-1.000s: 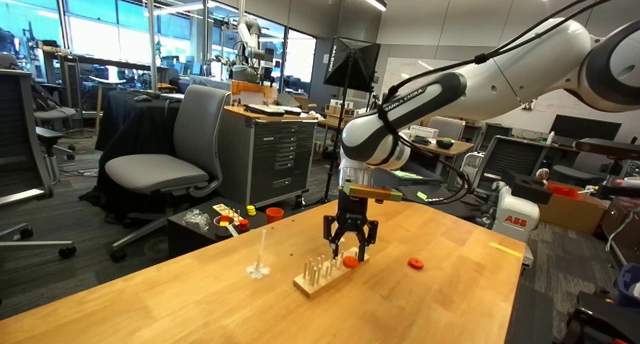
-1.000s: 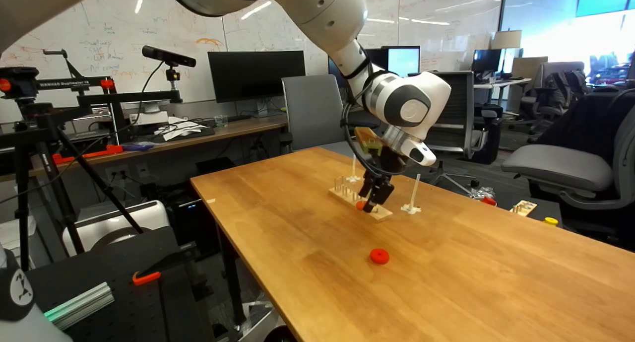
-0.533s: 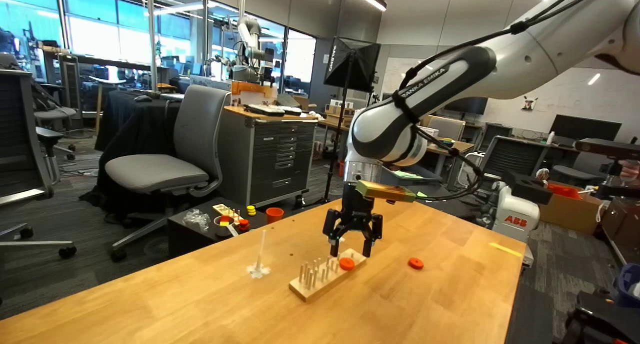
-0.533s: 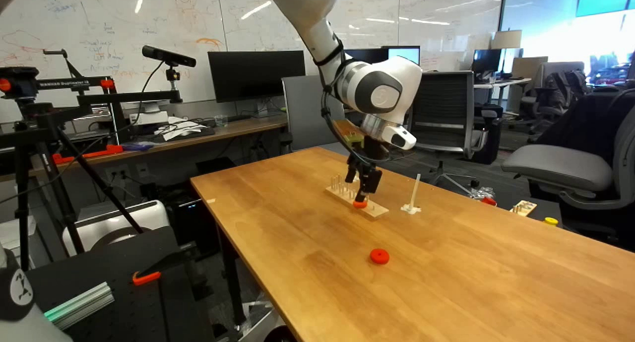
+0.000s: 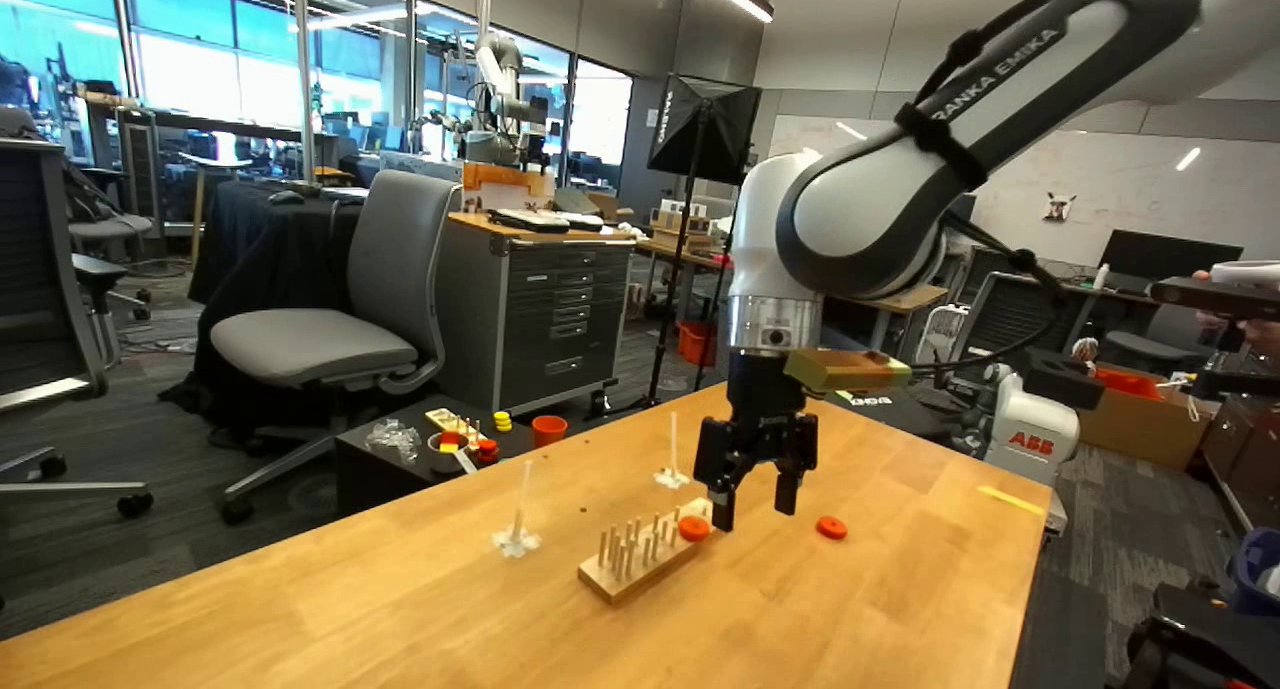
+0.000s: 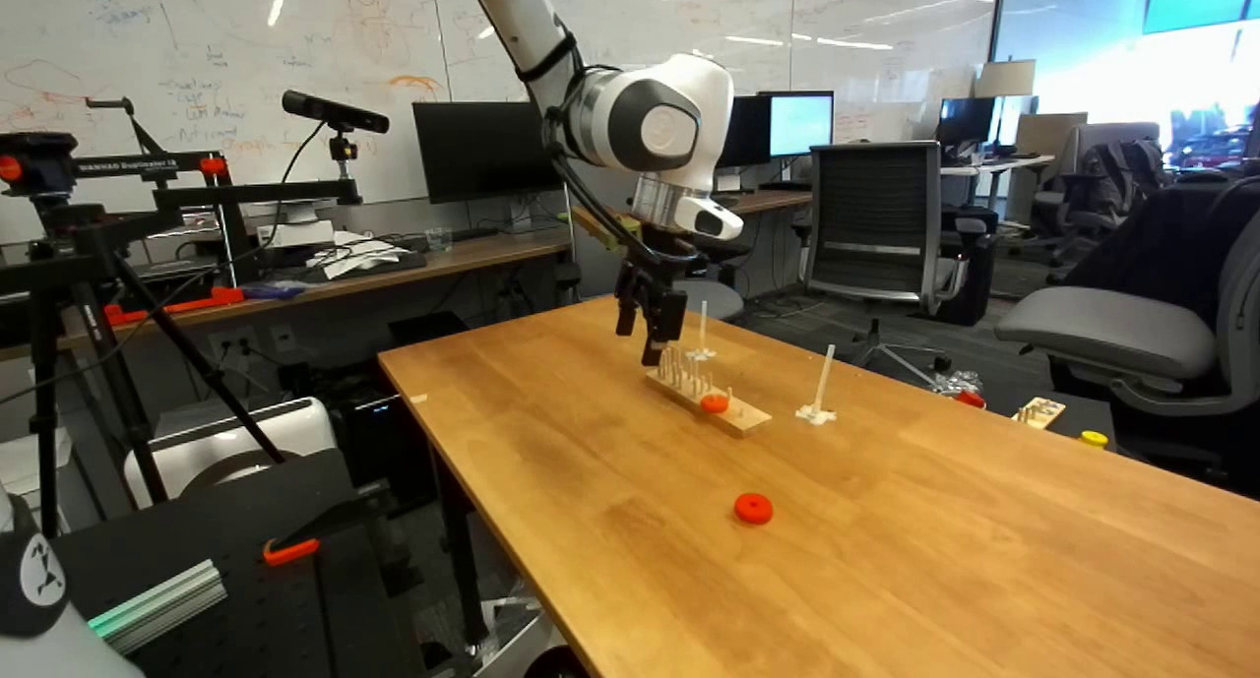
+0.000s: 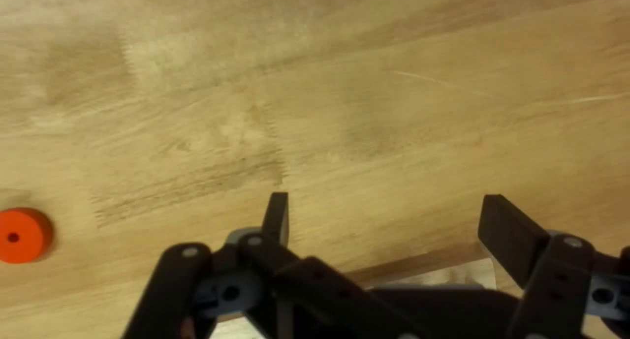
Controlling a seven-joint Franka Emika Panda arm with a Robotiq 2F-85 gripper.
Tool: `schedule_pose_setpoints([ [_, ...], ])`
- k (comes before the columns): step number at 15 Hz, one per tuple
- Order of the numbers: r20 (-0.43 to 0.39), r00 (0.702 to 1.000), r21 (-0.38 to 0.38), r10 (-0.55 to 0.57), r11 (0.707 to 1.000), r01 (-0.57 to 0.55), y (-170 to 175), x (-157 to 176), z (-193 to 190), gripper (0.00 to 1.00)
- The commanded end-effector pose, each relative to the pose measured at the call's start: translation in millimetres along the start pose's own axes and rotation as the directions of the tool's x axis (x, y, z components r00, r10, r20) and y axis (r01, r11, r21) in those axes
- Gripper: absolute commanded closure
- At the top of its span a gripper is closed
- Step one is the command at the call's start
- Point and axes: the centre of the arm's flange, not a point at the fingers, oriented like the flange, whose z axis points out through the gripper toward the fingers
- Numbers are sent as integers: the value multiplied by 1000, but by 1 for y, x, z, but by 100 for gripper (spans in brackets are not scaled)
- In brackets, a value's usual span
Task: Place the orange ring on the left onto the wooden stand
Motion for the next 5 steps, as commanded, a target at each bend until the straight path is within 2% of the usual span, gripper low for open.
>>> schedule_pose_setpoints([
  [1,-16,1000,-49,-12,999,11,-2,-57,-33,0],
  [2,-5,1000,-23,-13,1000,13,-5,-23,-12,0],
  [5,-12,1000,-28,-16,999,16,-6,-41,-24,0],
])
